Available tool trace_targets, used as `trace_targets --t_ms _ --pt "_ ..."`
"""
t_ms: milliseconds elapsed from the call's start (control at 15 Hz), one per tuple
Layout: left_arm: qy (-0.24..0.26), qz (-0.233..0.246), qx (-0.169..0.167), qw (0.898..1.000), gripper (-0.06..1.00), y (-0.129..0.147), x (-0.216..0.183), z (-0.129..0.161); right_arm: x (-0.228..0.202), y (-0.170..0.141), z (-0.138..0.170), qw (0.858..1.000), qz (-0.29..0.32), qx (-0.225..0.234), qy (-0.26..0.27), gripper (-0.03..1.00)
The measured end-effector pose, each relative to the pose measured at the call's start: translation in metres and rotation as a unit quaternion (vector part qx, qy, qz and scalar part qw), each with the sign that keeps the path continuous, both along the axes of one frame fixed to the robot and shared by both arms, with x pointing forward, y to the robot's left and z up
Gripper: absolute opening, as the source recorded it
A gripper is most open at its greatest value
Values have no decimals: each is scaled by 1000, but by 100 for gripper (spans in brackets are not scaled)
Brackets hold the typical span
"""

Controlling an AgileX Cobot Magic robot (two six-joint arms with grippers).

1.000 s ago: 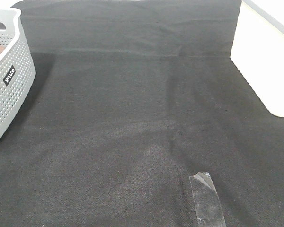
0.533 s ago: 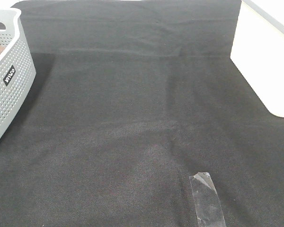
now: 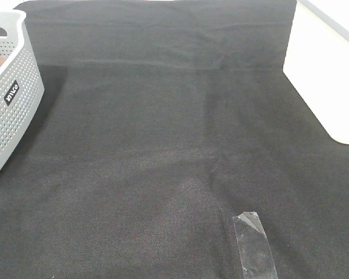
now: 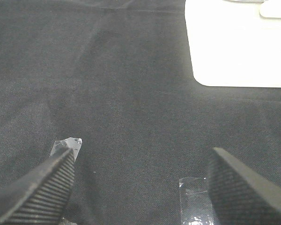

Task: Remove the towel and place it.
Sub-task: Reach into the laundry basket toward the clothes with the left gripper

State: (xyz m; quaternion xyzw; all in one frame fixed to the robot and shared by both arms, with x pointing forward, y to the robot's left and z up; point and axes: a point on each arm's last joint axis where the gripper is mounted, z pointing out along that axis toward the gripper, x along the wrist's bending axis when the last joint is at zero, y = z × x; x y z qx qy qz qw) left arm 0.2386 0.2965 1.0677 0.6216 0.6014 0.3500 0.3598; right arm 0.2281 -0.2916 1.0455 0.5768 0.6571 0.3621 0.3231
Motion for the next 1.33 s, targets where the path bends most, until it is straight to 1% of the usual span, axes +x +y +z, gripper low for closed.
trace_targets --t_ms 67,133,267,333,467,600,733,867,933,1000,1133,1200,1267,1333 --pt "18 -12 26 999 99 1 7 12 0 0 0 1000 0 0 0 71" --pt "39 -29 61 997 99 2 19 25 0 0 0 1000 0 0 0 71" --pt "73 -71 125 987 99 4 48 55 0 0 0 1000 0 0 0 71" --pt "88 -90 155 980 99 5 65 67 0 0 0 1000 0 0 0 71" --pt "122 -131 218 959 99 9 106 87 0 0 0 1000 0 0 0 71" --pt "149 -176 289 929 99 13 151 106 0 0 0 1000 0 0 0 71" --pt "178 -217 348 895 99 19 199 118 0 0 0 1000 0 0 0 71" --pt "209 -219 401 865 99 28 241 122 0 0 0 1000 0 0 0 71" --pt "232 -215 425 848 99 34 261 118 0 0 0 1000 0 0 0 71" --pt "258 -219 446 829 99 40 279 108 0 0 0 1000 0 0 0 71" --pt "310 -237 482 785 99 48 307 82 0 0 0 1000 0 0 0 71" --pt "328 -247 494 767 99 51 321 67 0 0 0 1000 0 0 0 71" --pt "331 -253 511 752 99 53 337 54 0 0 0 1000 0 0 0 71" --pt "325 -256 523 745 99 57 350 43 0 0 0 1000 0 0 0 71"
